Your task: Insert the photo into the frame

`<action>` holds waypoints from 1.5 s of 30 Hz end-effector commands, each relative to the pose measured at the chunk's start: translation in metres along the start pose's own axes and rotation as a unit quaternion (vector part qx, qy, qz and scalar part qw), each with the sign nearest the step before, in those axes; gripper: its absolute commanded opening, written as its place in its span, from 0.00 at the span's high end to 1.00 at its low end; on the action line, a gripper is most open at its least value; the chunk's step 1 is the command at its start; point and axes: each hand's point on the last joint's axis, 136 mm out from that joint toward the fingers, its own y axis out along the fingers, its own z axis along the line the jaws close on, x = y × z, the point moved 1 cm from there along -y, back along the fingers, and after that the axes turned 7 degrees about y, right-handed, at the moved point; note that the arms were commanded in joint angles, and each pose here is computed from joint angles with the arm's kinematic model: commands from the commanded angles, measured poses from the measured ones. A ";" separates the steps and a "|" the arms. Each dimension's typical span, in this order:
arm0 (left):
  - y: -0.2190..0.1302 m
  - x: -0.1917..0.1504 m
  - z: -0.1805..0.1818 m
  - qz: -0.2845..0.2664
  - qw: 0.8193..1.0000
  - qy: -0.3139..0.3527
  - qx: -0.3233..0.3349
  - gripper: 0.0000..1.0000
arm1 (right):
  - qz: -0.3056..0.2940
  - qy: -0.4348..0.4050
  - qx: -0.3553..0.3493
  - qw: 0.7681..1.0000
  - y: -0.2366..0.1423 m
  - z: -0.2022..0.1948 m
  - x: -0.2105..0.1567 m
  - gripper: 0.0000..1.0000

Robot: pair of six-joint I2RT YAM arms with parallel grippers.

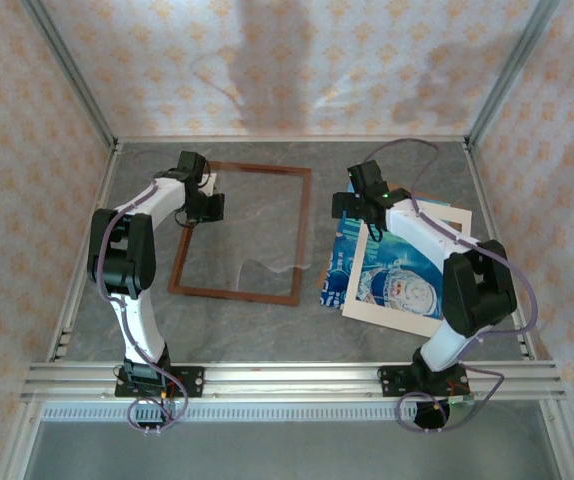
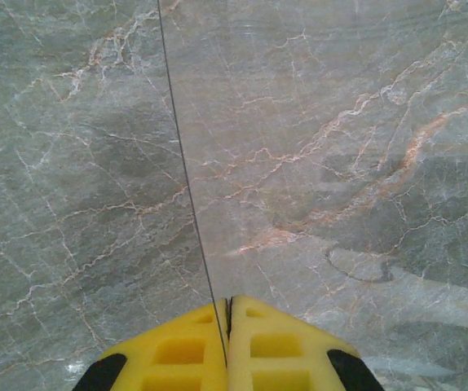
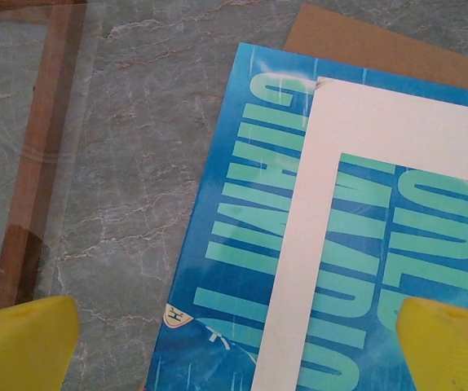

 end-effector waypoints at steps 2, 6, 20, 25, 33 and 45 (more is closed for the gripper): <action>-0.020 0.010 0.001 -0.014 1.000 0.005 0.003 1.00 | -0.004 0.003 0.000 1.000 -0.001 0.003 0.006 0.00; -0.022 0.012 0.001 -0.016 1.000 0.009 0.002 1.00 | -0.002 0.001 0.000 1.000 0.001 0.004 0.005 0.00; -0.038 0.011 0.006 -0.027 0.999 0.031 0.026 1.00 | -0.001 -0.004 -0.009 1.000 0.003 0.001 0.005 0.00; -0.035 0.010 0.011 -0.021 0.999 0.033 0.036 1.00 | 0.000 -0.004 -0.010 1.000 0.003 0.001 0.004 0.00; -0.033 0.010 0.014 -0.018 0.998 0.038 0.043 1.00 | 0.002 -0.006 -0.012 1.000 0.004 0.000 0.003 0.00; -0.037 0.012 0.015 -0.025 0.998 0.045 0.047 1.00 | 0.002 -0.006 -0.014 1.000 0.004 -0.001 0.003 0.00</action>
